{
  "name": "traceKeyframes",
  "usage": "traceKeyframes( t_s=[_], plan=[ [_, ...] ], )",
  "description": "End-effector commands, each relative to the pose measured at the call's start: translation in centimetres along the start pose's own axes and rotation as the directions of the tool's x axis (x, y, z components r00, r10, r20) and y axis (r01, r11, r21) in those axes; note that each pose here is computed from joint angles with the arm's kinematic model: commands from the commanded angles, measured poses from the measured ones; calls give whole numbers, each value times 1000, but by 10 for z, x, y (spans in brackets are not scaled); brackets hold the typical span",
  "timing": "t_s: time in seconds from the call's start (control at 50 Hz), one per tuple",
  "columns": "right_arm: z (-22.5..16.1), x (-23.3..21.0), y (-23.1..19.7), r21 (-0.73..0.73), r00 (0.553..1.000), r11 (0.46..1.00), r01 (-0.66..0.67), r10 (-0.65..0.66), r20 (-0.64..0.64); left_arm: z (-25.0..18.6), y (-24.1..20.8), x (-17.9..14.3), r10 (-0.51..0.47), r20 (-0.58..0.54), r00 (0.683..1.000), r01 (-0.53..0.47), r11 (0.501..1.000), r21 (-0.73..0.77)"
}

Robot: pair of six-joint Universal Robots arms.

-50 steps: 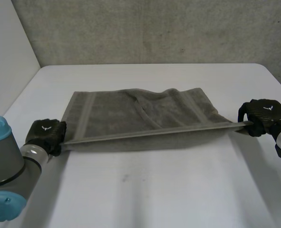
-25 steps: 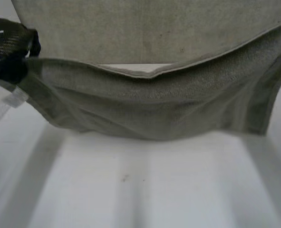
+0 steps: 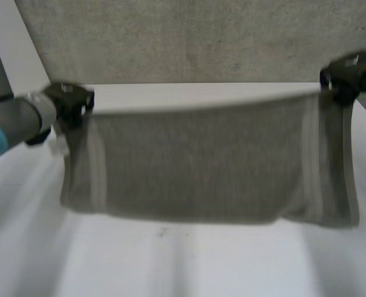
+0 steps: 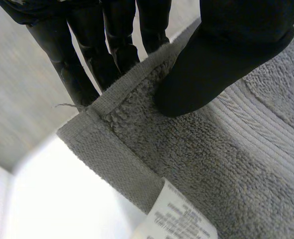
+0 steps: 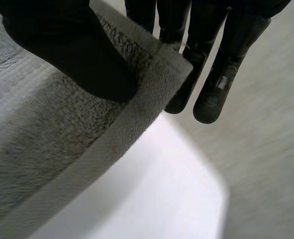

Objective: Fold the towel.

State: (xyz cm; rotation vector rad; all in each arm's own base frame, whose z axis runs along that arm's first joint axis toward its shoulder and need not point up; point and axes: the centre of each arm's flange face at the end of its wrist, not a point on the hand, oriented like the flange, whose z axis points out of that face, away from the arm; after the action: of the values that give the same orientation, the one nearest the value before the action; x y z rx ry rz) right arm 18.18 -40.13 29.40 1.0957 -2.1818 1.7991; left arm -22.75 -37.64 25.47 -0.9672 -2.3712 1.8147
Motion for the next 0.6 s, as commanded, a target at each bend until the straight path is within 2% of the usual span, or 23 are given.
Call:
traceKeyframes(
  t_s=[0.02,0.04,0.06,0.1,0.12,0.14,0.22,0.26,0.32,0.36,0.38,0.42,0.48,0.52,0.54,0.58,0.6],
  plan=[
    [4,58,-84,465,947,884,56,101,-306,-5,-113,-38,2,206,979,-102,873,476],
    [-9,70,-105,548,929,832,82,136,-345,-14,-134,-44,-30,229,973,-106,822,559],
    [-9,70,-105,549,929,832,82,136,-345,-14,-134,-44,-30,229,973,-106,822,560],
    [-36,86,-138,660,902,740,130,188,-388,-38,-164,-52,-91,235,968,-93,736,670],
    [-37,86,-138,660,902,740,130,188,-389,-38,-164,-52,-92,235,968,-93,736,671],
    [-47,89,-148,690,896,709,145,202,-395,-45,-171,-54,-120,222,968,-72,712,698],
    [-56,88,-153,699,899,702,133,211,-383,-50,-171,-54,-166,181,969,-15,698,716],
    [-49,78,-139,655,918,751,81,201,-343,-42,-157,-55,-199,151,968,39,719,694],
    [-43,72,-129,622,928,781,48,196,-317,-36,-148,-54,-210,139,968,63,736,675],
    [-28,59,-104,543,944,840,-16,192,-269,-22,-121,-48,-214,122,969,98,790,606],
    [-28,59,-104,543,944,840,-16,192,-269,-22,-121,-48,-214,122,969,98,790,605],
    [-12,41,-74,444,958,892,-89,199,-208,-4,-83,-38,-218,103,971,137,849,510],
    [-1,29,-52,375,964,918,-126,203,-173,5,-64,-32,-222,95,970,152,868,473],
    [19,0,-6,238,975,957,-167,195,-102,24,-20,-21,-230,88,969,177,900,398],
    [19,0,-6,238,975,957,-167,195,-102,24,-19,-21,-230,88,969,177,900,398],
    [34,-29,39,100,983,980,-173,177,-40,35,20,-6,-231,70,970,195,920,339],
    [34,-29,39,99,983,980,-173,177,-40,35,20,-5,-231,70,970,195,921,339]
  ],
)
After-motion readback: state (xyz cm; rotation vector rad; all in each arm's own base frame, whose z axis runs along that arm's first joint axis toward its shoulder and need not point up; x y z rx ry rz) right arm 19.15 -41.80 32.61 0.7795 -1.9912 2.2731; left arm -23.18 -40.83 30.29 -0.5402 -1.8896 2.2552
